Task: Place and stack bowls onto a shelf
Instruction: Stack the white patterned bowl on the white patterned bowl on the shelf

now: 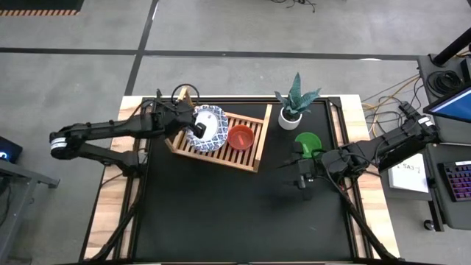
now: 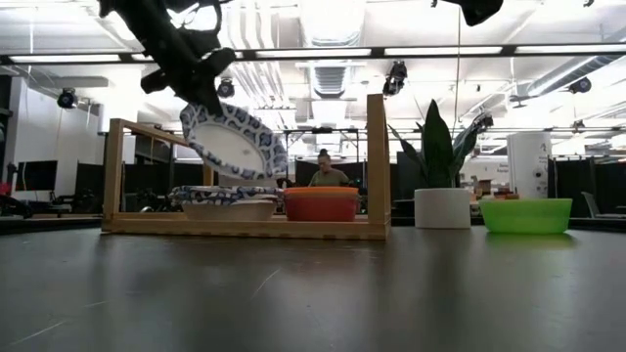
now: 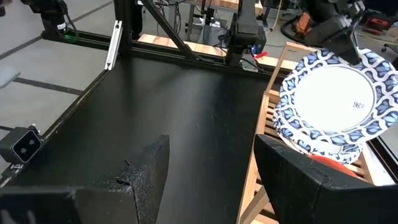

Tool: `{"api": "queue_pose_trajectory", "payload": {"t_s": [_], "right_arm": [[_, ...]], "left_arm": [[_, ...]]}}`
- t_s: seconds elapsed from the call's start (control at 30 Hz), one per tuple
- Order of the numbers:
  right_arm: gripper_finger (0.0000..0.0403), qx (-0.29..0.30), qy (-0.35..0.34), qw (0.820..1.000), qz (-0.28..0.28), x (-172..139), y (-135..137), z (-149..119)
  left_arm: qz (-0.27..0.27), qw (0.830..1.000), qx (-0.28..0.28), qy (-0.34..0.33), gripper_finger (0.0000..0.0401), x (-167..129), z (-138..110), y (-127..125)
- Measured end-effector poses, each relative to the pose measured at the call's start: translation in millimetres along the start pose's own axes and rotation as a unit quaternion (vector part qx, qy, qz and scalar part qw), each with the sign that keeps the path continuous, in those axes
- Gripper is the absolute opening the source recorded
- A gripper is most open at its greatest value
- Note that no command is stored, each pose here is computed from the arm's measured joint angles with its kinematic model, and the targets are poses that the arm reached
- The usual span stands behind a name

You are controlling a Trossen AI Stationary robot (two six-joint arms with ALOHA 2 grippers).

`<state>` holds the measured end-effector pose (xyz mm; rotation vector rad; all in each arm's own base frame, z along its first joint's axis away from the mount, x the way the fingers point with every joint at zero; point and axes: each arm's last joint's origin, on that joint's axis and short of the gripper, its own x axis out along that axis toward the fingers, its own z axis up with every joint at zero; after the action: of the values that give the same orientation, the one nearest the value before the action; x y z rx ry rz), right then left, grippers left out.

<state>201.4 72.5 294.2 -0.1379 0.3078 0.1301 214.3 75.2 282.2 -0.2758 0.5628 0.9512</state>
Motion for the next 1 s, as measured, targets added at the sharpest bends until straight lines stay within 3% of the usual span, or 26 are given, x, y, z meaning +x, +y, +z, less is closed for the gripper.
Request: {"api": "queue_pose_trajectory", "payload": {"t_s": [0.2, 0.47, 0.7, 1.0], "right_arm": [[0.0224, 0.001, 0.002, 1.000, 0.000, 0.3, 0.1, -1.1], [0.0224, 0.005, 0.005, 1.000, 0.000, 0.6, 0.3, -2.7], [0.0224, 0.005, 0.005, 1.000, 0.000, 0.6, 0.3, -2.8], [0.0224, 0.005, 0.013, 1.000, -0.004, 0.6, 0.0, -4.4]], "left_arm": [[0.012, 1.000, 0.005, 0.019, 0.0011, 13.2, -4.5, -5.0], [0.023, 0.999, 0.018, 0.041, 0.0063, 26.1, -10.9, -11.2], [0.022, 0.998, 0.032, 0.042, 0.0112, 25.3, -10.9, -10.7], [0.024, 0.997, 0.039, 0.054, 0.0145, 22.3, -12.8, -8.0]]}}
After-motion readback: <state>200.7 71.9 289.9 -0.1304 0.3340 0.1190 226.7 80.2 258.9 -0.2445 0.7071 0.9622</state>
